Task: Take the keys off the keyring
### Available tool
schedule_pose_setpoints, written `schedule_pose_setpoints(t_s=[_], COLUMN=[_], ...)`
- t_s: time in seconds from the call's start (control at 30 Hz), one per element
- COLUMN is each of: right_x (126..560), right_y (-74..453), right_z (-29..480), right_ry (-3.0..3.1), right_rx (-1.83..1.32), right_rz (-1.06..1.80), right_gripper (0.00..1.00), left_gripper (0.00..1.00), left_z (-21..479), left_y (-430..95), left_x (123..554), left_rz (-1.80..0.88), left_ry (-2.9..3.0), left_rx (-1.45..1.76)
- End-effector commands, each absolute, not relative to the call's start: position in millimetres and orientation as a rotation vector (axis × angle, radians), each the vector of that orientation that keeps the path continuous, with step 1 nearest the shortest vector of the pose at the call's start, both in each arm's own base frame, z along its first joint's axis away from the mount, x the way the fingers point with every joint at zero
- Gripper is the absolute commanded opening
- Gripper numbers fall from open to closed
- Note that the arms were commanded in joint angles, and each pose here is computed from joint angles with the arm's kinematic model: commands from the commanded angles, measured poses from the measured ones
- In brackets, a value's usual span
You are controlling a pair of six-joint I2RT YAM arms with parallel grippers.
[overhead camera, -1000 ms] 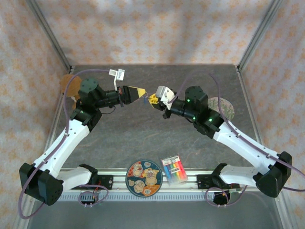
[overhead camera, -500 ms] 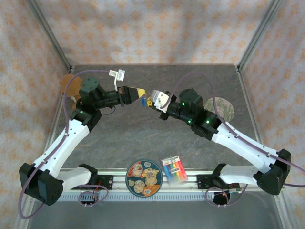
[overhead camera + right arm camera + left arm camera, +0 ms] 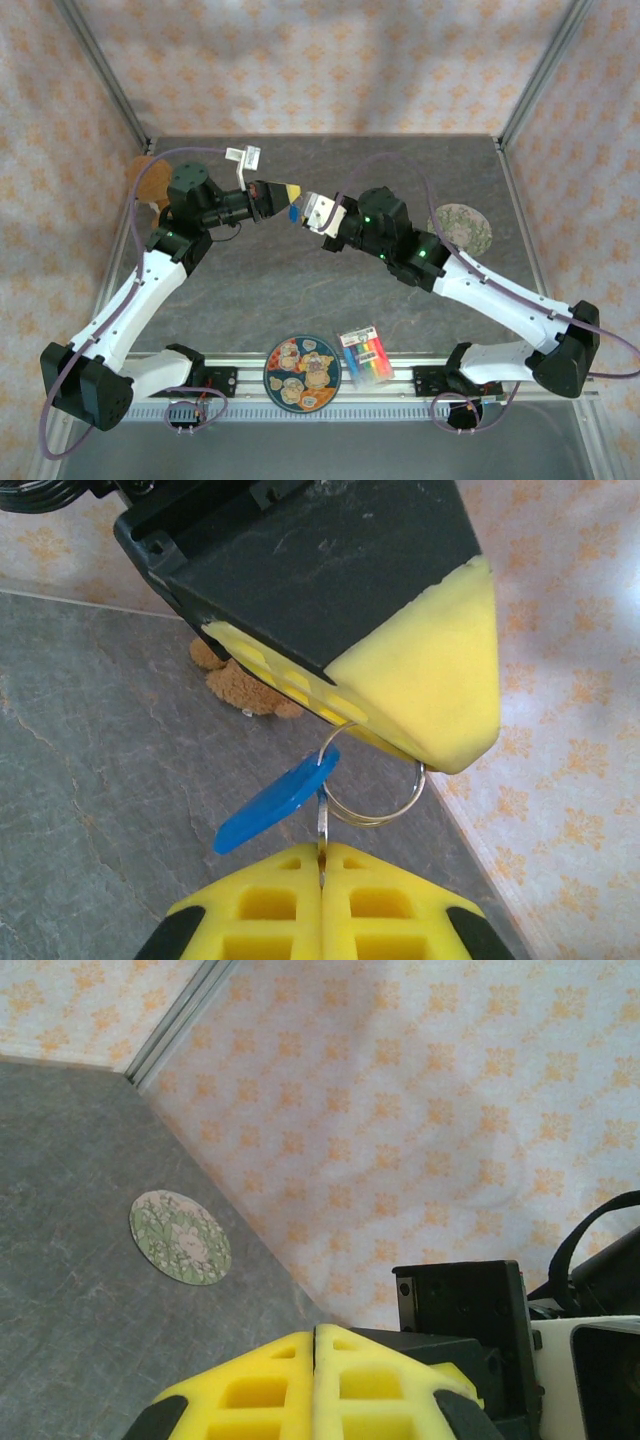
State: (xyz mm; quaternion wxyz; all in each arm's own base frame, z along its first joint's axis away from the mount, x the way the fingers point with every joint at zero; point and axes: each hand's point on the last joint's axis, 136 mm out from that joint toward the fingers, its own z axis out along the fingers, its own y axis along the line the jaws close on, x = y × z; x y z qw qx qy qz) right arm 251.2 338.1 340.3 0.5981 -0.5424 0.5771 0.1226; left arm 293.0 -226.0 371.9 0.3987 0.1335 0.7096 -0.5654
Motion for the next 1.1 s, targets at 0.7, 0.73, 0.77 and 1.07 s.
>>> schedule_pose_setpoints(t_s=[0.7, 0.73, 0.77, 1.07], right_x=[244, 244, 240, 241], right_y=[314, 315, 311, 311], right_z=[334, 334, 345, 355], right_ry=[1.369, 1.366, 1.341, 1.322], right_rx=[-1.347, -1.349, -1.332, -1.316], right_rz=[0.325, 0.329, 0.332, 0.339], right_gripper=[0.0, 0.0, 0.0, 0.0], left_gripper=[0.46, 0.46, 0.46, 0.53], left_z=[382, 379, 377, 368], left_y=[-209, -210, -210, -221], left_x=[280, 280, 279, 267], left_rz=[-1.339, -1.346, -1.333, -1.415], left_ry=[1.77, 1.786, 1.786, 1.819], left_rx=[0.382, 0.38, 0.405, 0.468])
